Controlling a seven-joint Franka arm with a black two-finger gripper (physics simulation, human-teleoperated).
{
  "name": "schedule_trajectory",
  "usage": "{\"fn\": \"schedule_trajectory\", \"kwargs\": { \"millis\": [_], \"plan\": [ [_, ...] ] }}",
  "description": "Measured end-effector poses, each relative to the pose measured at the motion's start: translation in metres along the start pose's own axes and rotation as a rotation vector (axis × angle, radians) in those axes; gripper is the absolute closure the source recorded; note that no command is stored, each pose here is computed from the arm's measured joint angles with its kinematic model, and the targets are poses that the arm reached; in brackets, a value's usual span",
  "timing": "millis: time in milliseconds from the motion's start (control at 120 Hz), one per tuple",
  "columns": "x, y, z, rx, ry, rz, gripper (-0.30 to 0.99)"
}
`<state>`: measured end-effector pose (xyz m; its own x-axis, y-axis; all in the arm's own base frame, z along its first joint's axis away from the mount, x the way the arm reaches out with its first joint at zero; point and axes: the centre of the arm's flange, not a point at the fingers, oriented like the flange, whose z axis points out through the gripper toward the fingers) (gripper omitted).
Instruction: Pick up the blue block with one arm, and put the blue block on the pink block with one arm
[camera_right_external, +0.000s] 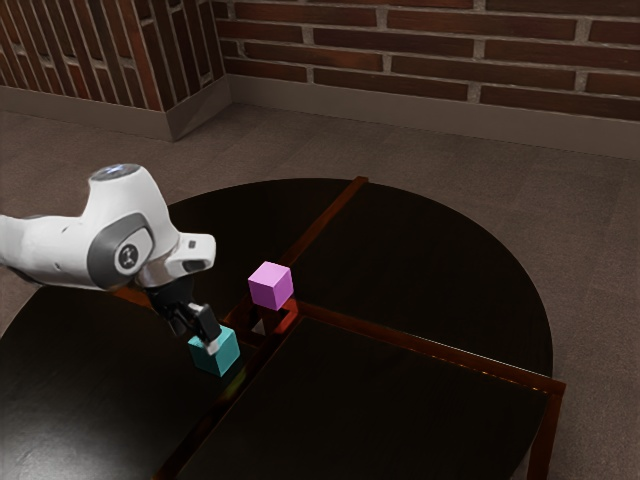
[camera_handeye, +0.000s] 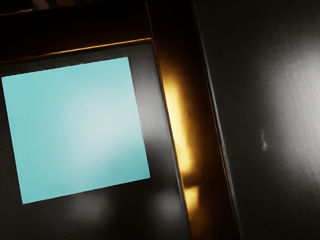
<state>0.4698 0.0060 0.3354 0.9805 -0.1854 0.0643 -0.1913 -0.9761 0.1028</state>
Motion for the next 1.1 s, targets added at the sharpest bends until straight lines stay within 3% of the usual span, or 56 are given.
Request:
{"fn": "schedule_trajectory", "kwargs": {
  "millis": [217, 408, 725, 1100],
  "plan": [
    [0.016, -0.013, 0.019, 0.001, -0.031, -0.004, 0.03],
    [0.036, -0.030, 0.017, 0.018, -0.017, -0.007, 0.03],
    [0.039, -0.021, 0.036, 0.023, -0.054, 0.045, 0.03],
    [0.052, -0.034, 0.043, 0.045, -0.044, 0.063, 0.03]
  ]
}}
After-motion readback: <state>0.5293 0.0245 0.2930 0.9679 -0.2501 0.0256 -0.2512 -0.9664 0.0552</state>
